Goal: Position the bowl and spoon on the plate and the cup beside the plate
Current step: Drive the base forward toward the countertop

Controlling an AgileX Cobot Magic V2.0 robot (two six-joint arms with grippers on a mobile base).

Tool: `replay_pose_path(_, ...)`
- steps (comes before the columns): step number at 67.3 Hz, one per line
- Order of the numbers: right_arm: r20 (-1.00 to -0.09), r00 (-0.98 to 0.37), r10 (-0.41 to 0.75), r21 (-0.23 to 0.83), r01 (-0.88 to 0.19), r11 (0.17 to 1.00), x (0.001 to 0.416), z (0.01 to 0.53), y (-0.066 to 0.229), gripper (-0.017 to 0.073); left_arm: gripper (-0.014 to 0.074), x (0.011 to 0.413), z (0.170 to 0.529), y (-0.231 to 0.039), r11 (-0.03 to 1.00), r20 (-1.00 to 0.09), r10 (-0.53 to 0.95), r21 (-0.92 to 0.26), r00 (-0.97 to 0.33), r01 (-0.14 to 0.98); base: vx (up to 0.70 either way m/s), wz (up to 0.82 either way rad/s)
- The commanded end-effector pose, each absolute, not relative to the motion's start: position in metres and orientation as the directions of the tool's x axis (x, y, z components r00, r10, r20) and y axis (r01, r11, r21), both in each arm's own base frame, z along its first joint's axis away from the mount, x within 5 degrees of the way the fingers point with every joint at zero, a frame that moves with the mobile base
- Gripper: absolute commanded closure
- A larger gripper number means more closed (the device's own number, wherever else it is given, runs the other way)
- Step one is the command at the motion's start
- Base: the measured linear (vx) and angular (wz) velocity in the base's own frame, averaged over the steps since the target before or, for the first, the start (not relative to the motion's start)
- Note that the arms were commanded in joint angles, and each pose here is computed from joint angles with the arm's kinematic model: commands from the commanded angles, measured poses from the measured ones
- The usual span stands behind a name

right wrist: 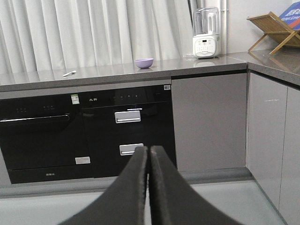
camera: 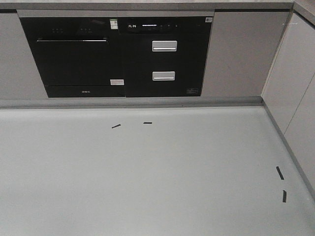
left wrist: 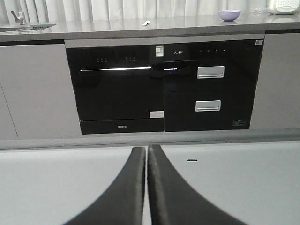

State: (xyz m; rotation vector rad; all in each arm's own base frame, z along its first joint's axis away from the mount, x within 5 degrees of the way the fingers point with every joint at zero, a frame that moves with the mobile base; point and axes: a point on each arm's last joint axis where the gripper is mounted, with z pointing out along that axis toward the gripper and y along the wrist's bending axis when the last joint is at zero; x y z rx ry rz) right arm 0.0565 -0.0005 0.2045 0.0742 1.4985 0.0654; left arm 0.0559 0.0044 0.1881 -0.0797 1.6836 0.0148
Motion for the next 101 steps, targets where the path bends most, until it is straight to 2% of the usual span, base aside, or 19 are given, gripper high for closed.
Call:
replay_pose_path(1, -0.986, 0.146, 0.081, 0.082, -0.002, 0.997, 0.0552, 0.2099, -0.0006, 0.0565, 0.06, 0.0552, 0.1981, 0.0032, 0.998, -0.999, -0.051, -0.05, -0.018, -0.045, 0.04, 0.01)
replay_pose_path(101, -0.986, 0.146, 0.081, 0.082, -0.002, 0.997, 0.0552, 0.2099, -0.0006, 0.0565, 0.06, 0.0552, 0.1981, 0.0032, 0.998, -0.999, -0.051, -0.05, -0.018, -0.045, 0.02, 0.01)
